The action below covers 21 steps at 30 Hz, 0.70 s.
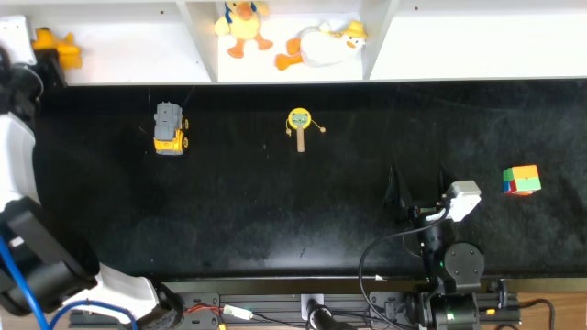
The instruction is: Store Toys
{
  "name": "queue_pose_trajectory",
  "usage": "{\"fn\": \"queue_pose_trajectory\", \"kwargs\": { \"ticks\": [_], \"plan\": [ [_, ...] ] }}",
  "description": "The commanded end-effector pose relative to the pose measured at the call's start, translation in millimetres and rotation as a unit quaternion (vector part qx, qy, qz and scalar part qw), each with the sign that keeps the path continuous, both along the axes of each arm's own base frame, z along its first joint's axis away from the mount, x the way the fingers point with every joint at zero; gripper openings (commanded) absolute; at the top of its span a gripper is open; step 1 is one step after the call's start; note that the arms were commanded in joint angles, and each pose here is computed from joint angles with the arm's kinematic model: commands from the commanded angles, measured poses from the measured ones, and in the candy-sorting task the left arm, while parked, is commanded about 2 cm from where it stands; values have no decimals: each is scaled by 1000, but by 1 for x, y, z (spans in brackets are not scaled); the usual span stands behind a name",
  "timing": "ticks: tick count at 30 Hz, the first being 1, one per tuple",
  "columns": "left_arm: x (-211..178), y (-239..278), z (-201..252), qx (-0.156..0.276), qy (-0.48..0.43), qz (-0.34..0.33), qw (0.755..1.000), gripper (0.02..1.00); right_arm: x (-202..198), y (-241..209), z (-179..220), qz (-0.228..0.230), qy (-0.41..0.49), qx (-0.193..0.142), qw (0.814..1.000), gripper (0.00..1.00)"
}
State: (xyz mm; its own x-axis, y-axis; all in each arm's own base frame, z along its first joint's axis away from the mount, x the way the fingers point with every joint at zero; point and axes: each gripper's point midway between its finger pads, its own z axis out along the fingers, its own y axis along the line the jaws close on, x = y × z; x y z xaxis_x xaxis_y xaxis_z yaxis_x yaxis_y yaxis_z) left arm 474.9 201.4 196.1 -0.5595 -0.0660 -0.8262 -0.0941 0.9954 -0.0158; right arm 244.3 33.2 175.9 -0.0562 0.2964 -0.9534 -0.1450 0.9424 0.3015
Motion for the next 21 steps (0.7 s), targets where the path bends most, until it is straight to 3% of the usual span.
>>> {"fn": "queue_pose_trajectory", "kwargs": {
  "ticks": [1, 12, 21],
  "plan": [
    [16, -2, 9, -5, -2, 4, 1000, 38, 0, 0, -3, -2, 0, 4, 1000, 996],
    [13, 11, 4, -27, 10, 75, 997, 34, 0, 0, -3, -2, 0, 4, 1000, 996],
    [10, 14, 21, -28, 22, 90, 995, 34, 0, 0, -3, -2, 0, 4, 1000, 996]
  ]
}}
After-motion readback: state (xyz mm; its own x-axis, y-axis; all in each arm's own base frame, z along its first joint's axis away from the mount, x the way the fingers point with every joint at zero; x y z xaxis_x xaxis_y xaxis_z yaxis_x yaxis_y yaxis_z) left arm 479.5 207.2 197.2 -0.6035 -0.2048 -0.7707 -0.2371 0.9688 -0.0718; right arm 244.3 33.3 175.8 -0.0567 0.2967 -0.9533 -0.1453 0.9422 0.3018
